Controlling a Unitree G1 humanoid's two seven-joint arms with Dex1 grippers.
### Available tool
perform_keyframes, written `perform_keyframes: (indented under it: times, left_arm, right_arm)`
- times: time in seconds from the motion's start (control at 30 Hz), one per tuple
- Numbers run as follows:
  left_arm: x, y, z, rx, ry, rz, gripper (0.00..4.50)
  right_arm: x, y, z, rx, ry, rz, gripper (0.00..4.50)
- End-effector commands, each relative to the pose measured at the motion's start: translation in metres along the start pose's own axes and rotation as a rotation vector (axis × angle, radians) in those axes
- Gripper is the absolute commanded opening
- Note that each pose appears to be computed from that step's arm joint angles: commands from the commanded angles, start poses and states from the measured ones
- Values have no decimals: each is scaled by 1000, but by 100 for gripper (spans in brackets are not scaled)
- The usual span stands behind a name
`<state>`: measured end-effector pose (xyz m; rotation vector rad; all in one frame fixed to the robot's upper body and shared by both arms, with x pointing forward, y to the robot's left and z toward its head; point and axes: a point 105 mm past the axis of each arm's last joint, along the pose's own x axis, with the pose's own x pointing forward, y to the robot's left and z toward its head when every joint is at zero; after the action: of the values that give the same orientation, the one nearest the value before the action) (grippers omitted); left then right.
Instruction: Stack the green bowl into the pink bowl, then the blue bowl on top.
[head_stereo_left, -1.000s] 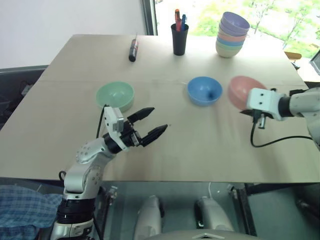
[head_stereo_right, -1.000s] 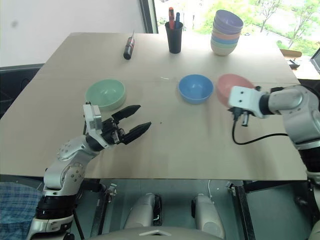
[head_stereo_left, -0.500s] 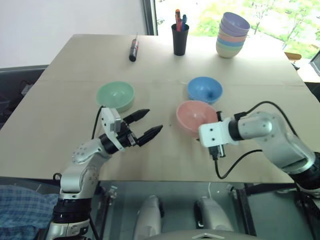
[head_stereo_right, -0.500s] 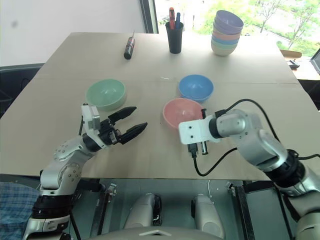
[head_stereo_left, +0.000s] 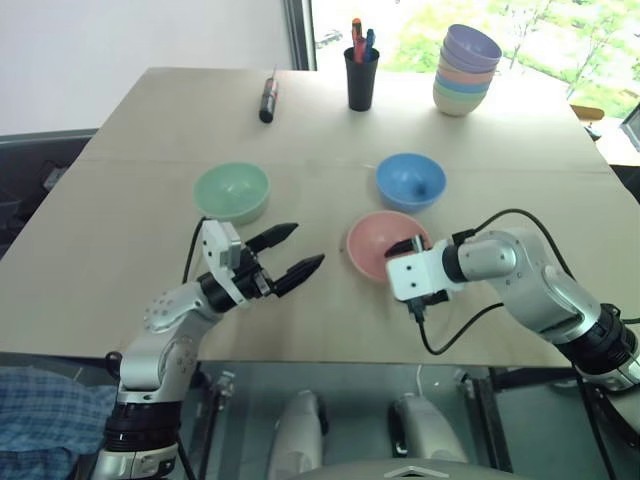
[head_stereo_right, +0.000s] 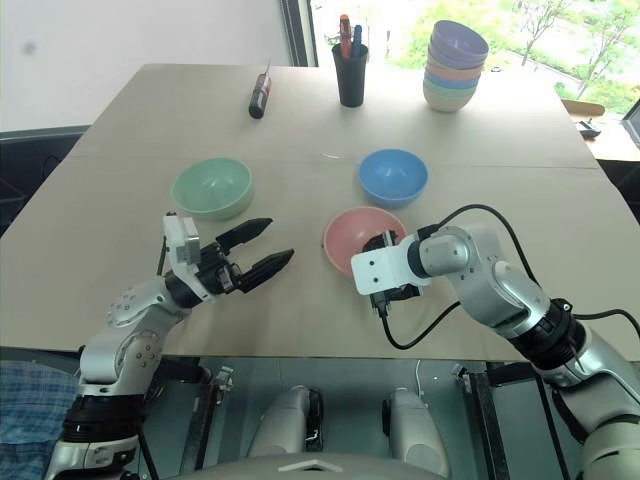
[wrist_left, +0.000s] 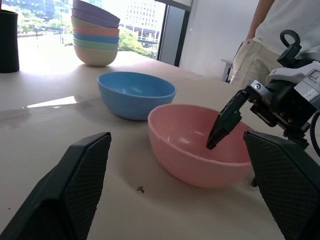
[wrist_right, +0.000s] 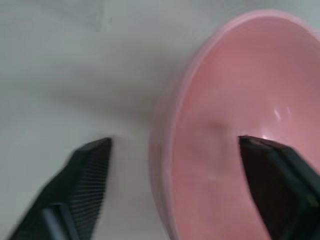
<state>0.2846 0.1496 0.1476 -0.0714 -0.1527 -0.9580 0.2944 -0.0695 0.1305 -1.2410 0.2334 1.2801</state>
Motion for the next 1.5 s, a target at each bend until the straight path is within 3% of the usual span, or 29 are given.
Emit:
perform_keyframes:
  times: [0.03,0.23,0.4,0.5,0.6,0.8,1.0,1.5]
  left_arm:
    - [3,-4,10,44,-32,-23,450]
    - [3,2,8,46,-17,-14,450]
    - [10,21,-3,87,83,83,450]
    - [15,31,-4,114,116,120,450]
    - [24,46,-1,209,190,174,450]
    - [41,78,23,330,213,293,450]
    - [39,100,34,446,271,385,450]
    - [20,114,22,521,476,514,450]
  right_arm:
    - [-33,-9,2,111,-43,-4,446]
    - [-80,-21,26,345,-268,-5,446]
    - [-111,-51,18,536,-553,-279,446]
    - [-120,-51,10,593,-625,-364,446]
    - [-125,-39,3,624,-655,-390,446]
    - [-134,-33,3,624,-671,-416,446]
    - [-138,-31,2,614,-660,-436,446]
    - [-147,-21,17,496,-759,-378,446]
